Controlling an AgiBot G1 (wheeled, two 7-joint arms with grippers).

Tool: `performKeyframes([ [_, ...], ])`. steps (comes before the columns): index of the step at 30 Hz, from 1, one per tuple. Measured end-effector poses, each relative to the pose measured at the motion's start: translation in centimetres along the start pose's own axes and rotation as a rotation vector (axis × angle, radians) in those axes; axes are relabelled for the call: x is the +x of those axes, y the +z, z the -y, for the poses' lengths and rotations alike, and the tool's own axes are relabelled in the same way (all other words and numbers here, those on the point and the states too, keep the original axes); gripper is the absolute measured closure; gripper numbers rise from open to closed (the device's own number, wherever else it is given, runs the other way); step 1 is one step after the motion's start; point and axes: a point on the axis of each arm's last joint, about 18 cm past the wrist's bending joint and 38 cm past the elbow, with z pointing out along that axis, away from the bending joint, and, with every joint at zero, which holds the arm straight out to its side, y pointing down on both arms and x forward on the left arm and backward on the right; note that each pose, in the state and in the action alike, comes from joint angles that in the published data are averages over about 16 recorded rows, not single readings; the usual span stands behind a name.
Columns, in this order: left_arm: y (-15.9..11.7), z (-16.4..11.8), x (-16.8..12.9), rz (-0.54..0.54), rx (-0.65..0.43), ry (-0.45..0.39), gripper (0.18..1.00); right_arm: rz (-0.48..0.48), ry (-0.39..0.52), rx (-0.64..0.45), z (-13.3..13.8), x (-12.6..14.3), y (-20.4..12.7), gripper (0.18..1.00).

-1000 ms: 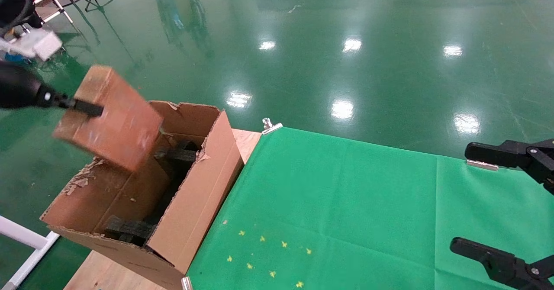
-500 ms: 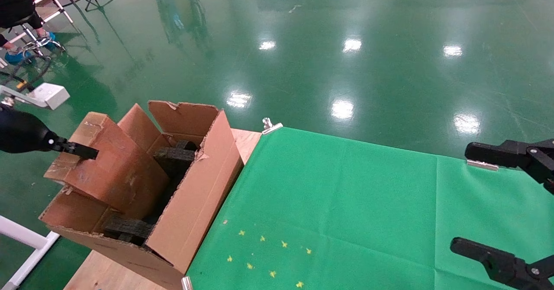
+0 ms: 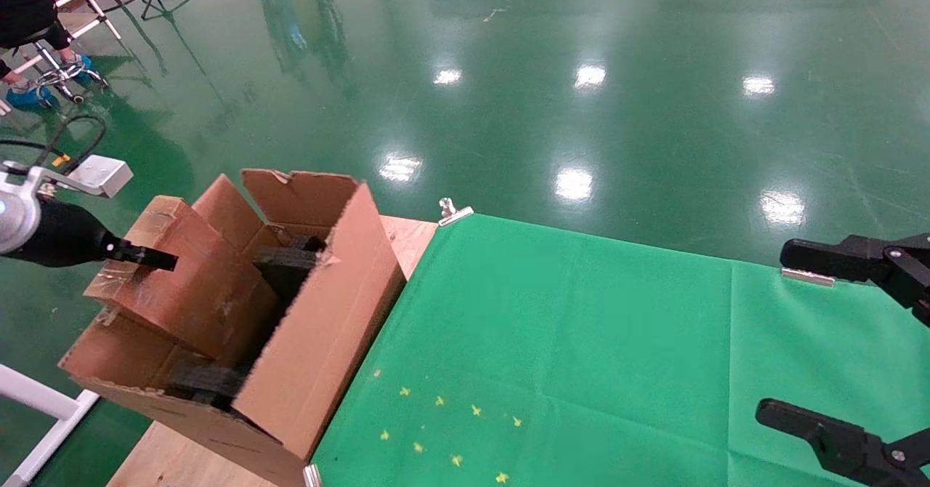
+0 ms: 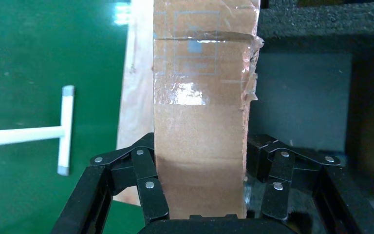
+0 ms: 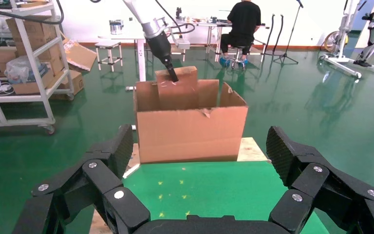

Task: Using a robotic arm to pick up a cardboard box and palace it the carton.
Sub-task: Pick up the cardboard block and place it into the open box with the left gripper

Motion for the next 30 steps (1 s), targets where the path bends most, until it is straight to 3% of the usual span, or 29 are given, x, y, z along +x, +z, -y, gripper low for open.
performKeyframes([
  [30, 6.8, -2.9, 4.0, 0.017, -0.062, 0.012, 0.941, 0.000, 0.000, 0.000, 0.0, 0.0, 0.0, 0.178],
])
